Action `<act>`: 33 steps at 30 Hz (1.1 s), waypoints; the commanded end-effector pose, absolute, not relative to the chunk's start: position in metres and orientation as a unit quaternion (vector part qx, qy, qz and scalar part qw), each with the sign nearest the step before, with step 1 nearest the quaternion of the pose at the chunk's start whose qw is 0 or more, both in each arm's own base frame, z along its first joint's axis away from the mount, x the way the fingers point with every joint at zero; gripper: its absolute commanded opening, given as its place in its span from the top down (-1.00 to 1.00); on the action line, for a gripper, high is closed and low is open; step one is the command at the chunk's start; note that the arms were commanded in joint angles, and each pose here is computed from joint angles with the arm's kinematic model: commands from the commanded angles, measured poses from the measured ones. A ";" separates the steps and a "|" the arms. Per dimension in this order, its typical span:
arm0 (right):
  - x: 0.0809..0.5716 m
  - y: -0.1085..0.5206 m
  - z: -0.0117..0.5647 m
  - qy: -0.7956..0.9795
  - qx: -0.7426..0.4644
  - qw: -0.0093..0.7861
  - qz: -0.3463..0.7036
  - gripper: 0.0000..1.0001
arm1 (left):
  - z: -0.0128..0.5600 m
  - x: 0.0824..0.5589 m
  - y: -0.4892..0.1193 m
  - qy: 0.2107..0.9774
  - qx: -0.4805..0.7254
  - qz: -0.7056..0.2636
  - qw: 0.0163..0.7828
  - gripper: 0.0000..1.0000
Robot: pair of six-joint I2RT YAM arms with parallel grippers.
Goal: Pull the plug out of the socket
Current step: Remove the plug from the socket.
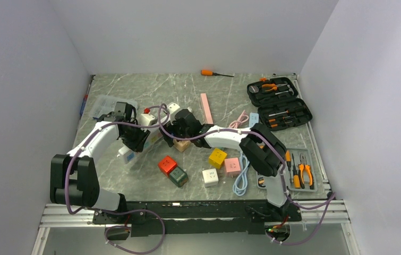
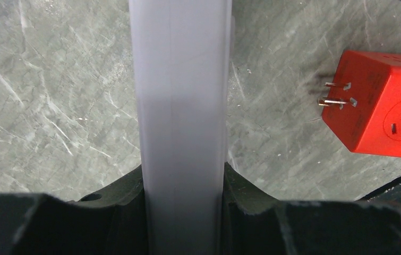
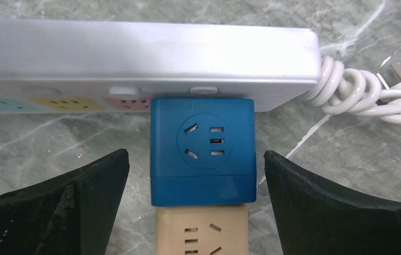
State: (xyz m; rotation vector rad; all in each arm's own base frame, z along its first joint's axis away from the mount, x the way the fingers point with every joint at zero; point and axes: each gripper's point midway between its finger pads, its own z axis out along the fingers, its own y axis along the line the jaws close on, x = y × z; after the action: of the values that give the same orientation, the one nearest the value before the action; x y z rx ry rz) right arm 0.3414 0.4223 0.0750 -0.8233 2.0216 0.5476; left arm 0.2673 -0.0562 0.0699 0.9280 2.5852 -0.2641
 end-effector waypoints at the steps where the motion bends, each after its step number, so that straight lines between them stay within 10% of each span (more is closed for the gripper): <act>1: 0.355 0.433 0.088 0.793 -0.321 0.464 0.229 -0.97 | 0.114 0.294 -0.075 0.890 0.344 -0.118 0.274 1.00; 12: 0.361 0.439 0.076 0.798 -0.317 0.455 0.237 -0.81 | 0.126 0.289 -0.082 0.885 0.347 -0.137 0.279 1.00; 22: 0.358 0.436 0.085 0.797 -0.316 0.448 0.252 0.13 | 0.128 0.289 -0.081 0.883 0.352 -0.134 0.280 1.00; 33: 0.342 0.406 0.104 0.795 -0.289 0.469 0.254 0.54 | 0.114 0.310 -0.059 0.905 0.319 -0.067 0.272 1.00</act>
State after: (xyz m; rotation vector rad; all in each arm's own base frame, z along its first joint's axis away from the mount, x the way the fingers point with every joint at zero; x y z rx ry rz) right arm 0.3400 0.4117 0.0651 -0.7639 2.0353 0.5977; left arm 0.2580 -0.0722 0.0861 0.9826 2.5575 -0.3556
